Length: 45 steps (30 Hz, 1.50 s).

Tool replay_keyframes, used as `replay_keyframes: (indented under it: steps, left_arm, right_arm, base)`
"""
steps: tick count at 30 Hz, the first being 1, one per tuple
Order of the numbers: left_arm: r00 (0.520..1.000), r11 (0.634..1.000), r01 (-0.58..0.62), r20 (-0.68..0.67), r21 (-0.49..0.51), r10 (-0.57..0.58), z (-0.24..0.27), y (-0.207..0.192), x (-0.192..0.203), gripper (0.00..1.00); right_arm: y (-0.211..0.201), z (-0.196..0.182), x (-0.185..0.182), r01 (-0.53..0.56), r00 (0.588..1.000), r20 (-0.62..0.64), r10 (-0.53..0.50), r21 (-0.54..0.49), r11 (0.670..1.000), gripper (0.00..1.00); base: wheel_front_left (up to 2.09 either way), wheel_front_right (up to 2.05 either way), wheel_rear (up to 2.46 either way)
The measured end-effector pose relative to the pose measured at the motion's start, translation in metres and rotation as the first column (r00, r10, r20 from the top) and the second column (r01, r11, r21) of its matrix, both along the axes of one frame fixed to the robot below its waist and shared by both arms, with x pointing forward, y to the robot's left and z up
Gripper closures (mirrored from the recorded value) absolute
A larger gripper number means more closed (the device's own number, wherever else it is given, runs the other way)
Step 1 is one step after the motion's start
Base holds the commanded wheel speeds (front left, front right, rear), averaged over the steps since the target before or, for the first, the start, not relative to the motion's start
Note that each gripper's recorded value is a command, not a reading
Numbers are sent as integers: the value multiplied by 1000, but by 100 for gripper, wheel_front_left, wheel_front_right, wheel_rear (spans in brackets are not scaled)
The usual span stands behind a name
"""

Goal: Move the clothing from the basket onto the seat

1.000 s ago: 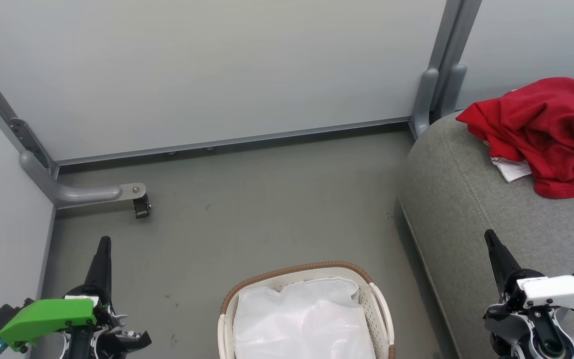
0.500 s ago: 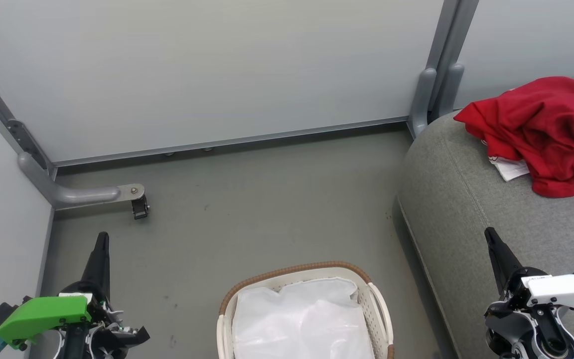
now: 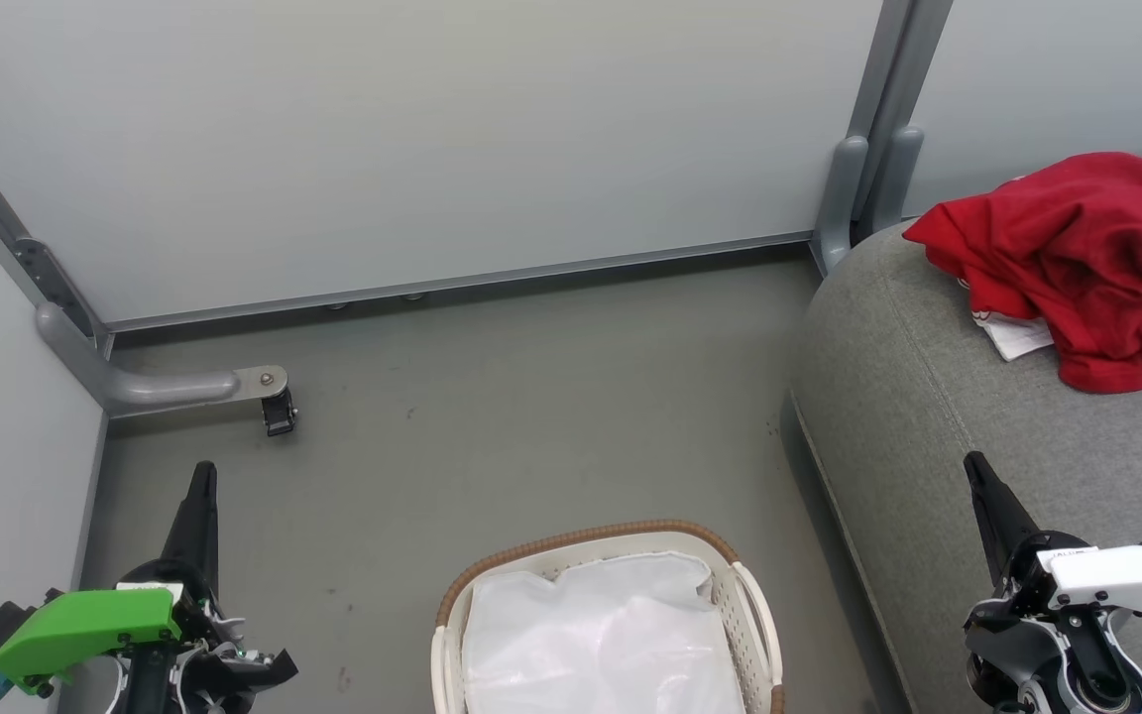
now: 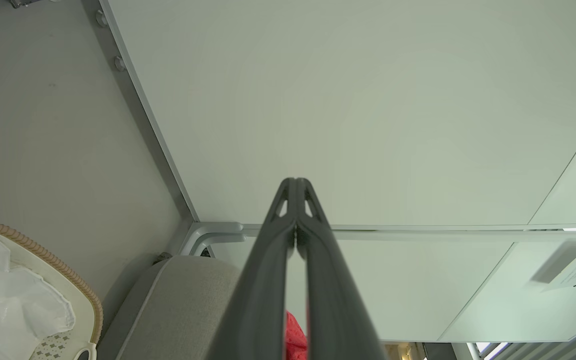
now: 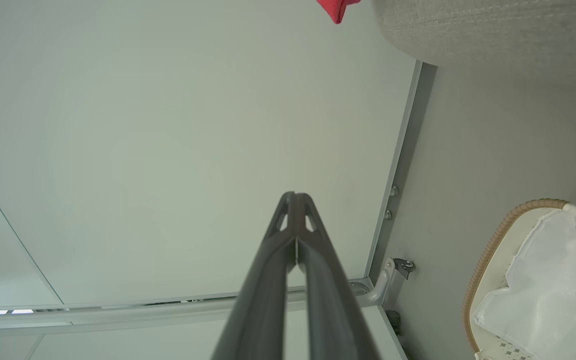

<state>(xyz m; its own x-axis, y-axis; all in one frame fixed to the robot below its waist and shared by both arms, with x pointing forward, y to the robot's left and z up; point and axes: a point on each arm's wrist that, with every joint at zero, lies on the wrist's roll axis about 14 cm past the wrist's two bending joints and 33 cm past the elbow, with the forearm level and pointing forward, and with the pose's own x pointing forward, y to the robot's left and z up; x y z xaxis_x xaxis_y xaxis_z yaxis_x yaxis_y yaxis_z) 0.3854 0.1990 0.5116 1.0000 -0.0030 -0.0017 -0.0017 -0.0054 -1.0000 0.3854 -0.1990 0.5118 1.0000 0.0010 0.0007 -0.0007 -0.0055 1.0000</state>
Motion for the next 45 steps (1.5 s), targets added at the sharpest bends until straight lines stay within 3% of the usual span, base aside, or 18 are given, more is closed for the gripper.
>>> replay_keyframes:
  steps: [45]
  left_arm:
    - [1000, 1000, -3, 0, -1, 3, 0, 1, 0, 100]
  right_arm:
    - [0, 0, 0, 0, 1000, 0, 0, 0, 1000, 100]
  base:
    - [0, 0, 0]
